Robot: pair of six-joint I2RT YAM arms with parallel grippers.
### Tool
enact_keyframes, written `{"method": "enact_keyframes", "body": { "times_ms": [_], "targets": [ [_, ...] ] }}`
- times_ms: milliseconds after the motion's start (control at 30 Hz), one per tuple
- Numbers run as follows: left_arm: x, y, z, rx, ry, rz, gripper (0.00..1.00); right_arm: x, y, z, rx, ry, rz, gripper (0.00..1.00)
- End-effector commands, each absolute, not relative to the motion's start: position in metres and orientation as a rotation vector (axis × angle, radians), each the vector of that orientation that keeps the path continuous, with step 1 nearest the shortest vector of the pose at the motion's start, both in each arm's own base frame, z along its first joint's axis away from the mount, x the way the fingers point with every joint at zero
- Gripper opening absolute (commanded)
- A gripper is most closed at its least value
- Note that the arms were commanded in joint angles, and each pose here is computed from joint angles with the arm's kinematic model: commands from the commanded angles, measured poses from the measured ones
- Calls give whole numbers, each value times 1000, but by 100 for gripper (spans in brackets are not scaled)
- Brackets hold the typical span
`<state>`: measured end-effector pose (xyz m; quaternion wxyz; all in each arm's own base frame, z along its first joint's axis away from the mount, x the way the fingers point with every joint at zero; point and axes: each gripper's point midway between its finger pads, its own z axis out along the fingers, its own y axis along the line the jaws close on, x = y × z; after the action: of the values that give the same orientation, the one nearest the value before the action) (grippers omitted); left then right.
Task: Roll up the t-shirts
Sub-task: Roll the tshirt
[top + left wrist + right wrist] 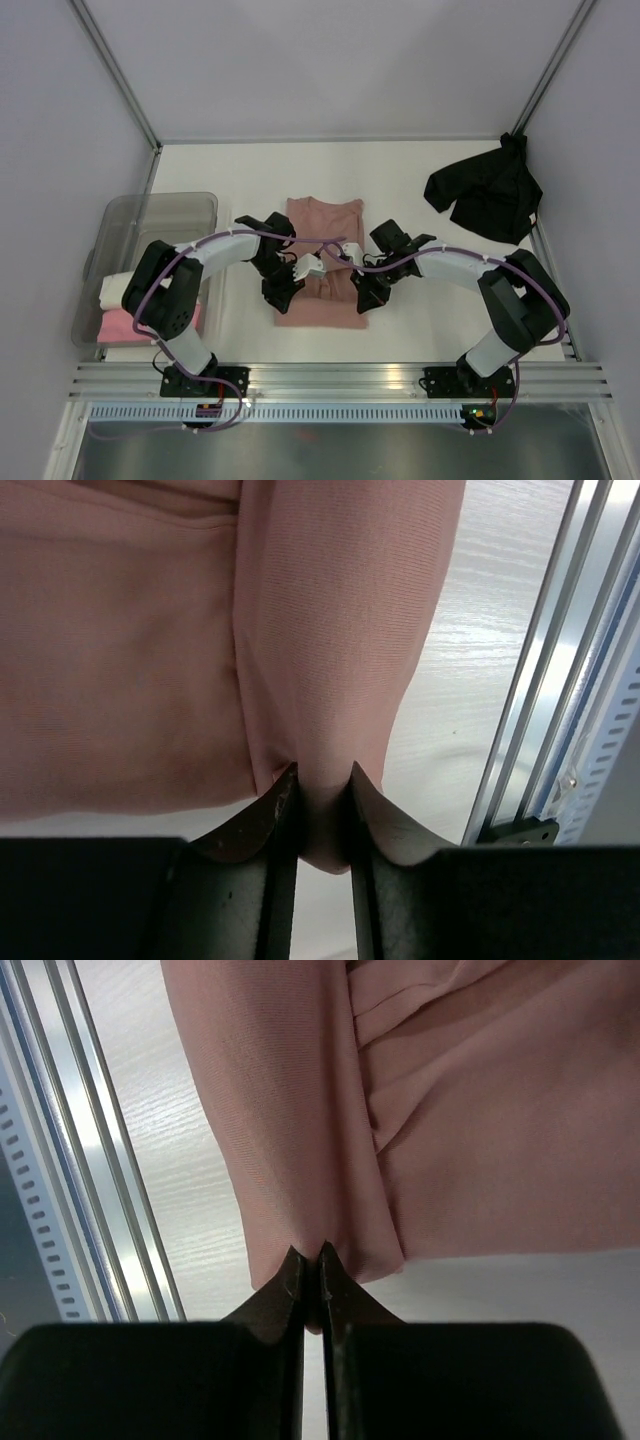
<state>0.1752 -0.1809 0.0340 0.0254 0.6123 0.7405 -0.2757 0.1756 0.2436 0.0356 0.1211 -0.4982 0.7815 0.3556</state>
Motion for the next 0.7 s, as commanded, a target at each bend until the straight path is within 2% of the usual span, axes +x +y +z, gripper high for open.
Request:
{"method": "enact_keyframes", "body": {
  "times_ms": [0,67,100,200,400,467,500,600,667],
  "targets": [
    [190,-173,31,1838,2361,-742,30,194,249,39,-1377,2301,1017,15],
    [193,-174,31,1826,2374,-735,31,197,246,34,-1323,2358,989,22],
    [193,-174,31,1815,2384,-730,31,203,243,32,-1295,2368,956,29],
    [195,-172,24,1783,2443,-704,4,217,240,40,-1201,2358,922,34],
    [195,-175,20,1730,2502,-726,2,239,229,103,-1072,2162,827,34],
    [196,-177,21,1723,2495,-734,2,232,227,121,-1066,2088,820,30],
    [197,-177,22,1717,2492,-732,2,232,228,127,-1060,2050,817,20],
    [200,-179,25,1718,2475,-727,2,219,236,135,-1069,1937,816,1],
    [201,-179,25,1717,2476,-722,2,208,241,129,-1053,1904,799,0]
  ]
}}
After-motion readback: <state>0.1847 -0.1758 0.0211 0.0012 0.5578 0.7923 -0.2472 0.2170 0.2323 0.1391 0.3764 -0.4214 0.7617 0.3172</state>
